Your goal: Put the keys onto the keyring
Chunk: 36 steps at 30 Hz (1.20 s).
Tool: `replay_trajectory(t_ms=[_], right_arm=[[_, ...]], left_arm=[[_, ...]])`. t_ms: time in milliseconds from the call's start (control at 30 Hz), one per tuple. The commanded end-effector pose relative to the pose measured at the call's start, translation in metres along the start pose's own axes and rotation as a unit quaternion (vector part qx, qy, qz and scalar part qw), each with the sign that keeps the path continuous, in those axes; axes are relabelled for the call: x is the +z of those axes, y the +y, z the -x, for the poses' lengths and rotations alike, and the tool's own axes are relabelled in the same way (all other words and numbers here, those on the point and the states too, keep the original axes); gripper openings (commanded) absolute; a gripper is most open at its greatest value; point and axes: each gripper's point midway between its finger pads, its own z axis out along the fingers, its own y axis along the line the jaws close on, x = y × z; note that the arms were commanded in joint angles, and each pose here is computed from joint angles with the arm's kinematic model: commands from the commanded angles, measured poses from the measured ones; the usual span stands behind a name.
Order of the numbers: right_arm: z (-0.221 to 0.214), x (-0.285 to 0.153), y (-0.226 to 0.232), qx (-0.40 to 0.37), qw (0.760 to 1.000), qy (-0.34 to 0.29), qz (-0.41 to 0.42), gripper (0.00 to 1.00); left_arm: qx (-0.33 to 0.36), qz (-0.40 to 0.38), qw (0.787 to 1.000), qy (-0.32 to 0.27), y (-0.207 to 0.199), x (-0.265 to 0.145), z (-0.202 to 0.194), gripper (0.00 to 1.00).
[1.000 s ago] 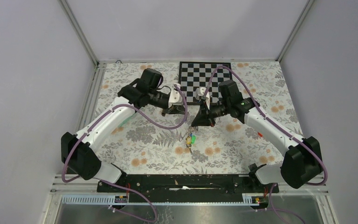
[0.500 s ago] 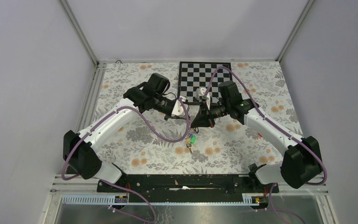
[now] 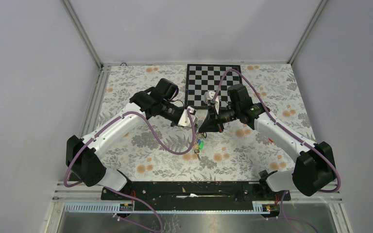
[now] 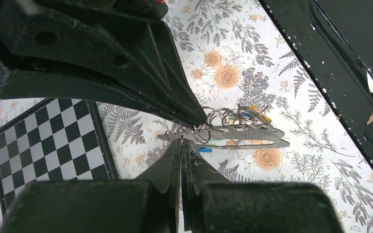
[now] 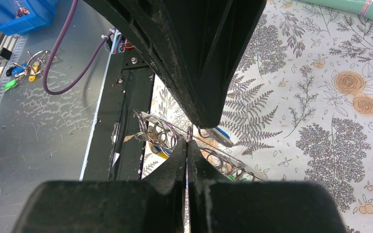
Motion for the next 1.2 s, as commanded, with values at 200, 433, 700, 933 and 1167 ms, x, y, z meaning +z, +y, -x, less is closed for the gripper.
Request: replay_trajectory(t_ms=[200,433,700,933,1167], right_arm=[[0.0093,0.0017,0.0071,-0.015,1.000,-0.016,0.020,0.00],[0.0077,0.0024,0.0057,-0.013,1.000,-0.015,0.018,0.00],[0.0053,0.0037,0.0055,-0.008,1.000,-0.013,0.021,0.00],[0.0018,0.0070,0.0070,-0.007,1.000,-0.006,0.023,0.00],[0.0015,0.0086,0.0072,-0.007,1.000,-0.002,0.024,0.00]], left_arm=[[0.030,-0.015,0.999,-0.003,-0.0035,0.0040,0.0030,0.00],[0.039,-0.021,0.999,-0.005,-0.0067,0.0041,0.0043,0.00],[0.042,-0.020,0.999,-0.006,-0.0044,0.0041,0.0057,0.00],[0.041,-0.021,0.999,-0.006,-0.0034,0.0046,0.0054,0.00],[0.041,-0.021,0.999,-0.009,-0.0033,0.0048,0.0065,0.00]])
